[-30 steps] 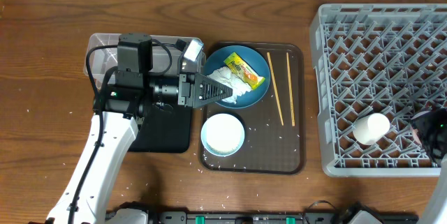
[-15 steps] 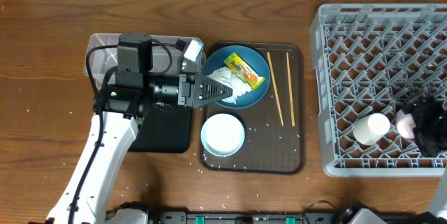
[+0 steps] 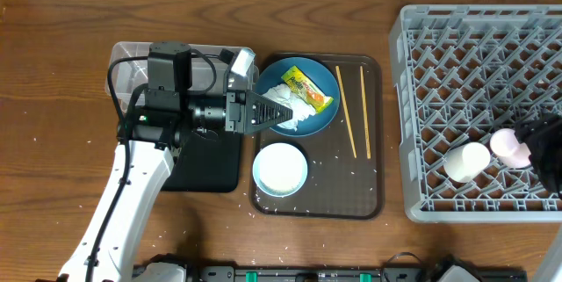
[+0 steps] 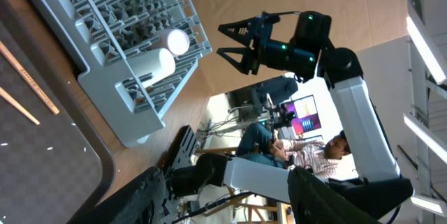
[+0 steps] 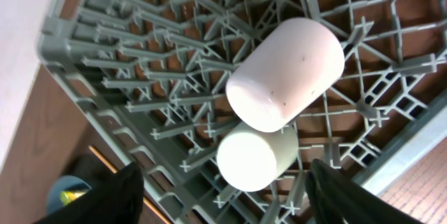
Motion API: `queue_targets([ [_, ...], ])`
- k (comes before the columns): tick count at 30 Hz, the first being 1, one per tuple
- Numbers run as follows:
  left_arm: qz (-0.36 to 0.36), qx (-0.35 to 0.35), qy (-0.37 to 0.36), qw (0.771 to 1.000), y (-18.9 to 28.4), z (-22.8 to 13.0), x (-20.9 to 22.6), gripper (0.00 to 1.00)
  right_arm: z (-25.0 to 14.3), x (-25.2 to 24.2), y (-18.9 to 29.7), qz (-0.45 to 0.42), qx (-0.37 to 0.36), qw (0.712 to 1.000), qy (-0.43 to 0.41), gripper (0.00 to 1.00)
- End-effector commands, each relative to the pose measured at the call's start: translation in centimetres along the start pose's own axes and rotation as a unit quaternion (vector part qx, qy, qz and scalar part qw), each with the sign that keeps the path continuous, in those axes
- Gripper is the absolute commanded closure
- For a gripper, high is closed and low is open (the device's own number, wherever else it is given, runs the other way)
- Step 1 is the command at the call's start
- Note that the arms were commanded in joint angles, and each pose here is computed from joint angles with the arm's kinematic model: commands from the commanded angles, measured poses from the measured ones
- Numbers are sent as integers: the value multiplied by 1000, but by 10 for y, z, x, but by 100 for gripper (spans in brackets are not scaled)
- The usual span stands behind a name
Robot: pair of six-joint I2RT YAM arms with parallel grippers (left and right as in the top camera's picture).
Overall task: Sort waste into correct bins and load items into the dishwasher rack
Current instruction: 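Place the pink cup upside down in the dish rack with right gripper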
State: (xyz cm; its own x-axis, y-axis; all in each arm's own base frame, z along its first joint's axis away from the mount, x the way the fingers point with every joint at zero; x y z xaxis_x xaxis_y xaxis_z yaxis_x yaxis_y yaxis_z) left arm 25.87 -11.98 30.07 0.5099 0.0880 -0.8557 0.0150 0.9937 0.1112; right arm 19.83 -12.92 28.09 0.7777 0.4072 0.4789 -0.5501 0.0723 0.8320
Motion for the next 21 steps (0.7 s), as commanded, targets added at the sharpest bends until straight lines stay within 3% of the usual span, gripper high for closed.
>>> queue_targets([
  [1, 3, -2, -14, 1000, 0, 4, -4, 40, 0, 4, -7, 5, 22, 1000, 7, 46],
  [5, 3, -2, -14, 1000, 0, 4, -4, 40, -5, 9, -28, -10, 47, 999, 24, 81],
  [7, 3, -2, -14, 1000, 0, 4, -4, 40, -6, 11, -40, -26, 50, 998, 25, 88],
  [13, 3, -2, -10, 1000, 0, 3, -4, 40, 3, 8, -76, -81, 48, 996, -4, 99],
  [21, 3, -2, -10, 1000, 0, 3, -4, 40, 19, -19, -76, -146, 21, 988, -41, 99],
])
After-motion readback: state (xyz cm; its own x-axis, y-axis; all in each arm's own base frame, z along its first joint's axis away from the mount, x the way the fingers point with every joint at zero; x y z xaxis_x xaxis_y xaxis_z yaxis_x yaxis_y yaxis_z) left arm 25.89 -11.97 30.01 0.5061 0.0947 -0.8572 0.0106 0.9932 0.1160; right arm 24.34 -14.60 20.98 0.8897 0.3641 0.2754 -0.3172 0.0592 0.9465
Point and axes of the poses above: each gripper's point midway between its finger pads, its own y axis back along the fingers, its own x axis along the line the jaws close on, z = x × y, the point moved 9 cm from there along y, back along the fingers, and after that the axes turned 8 degrees about -y, right-handed, at the moved point
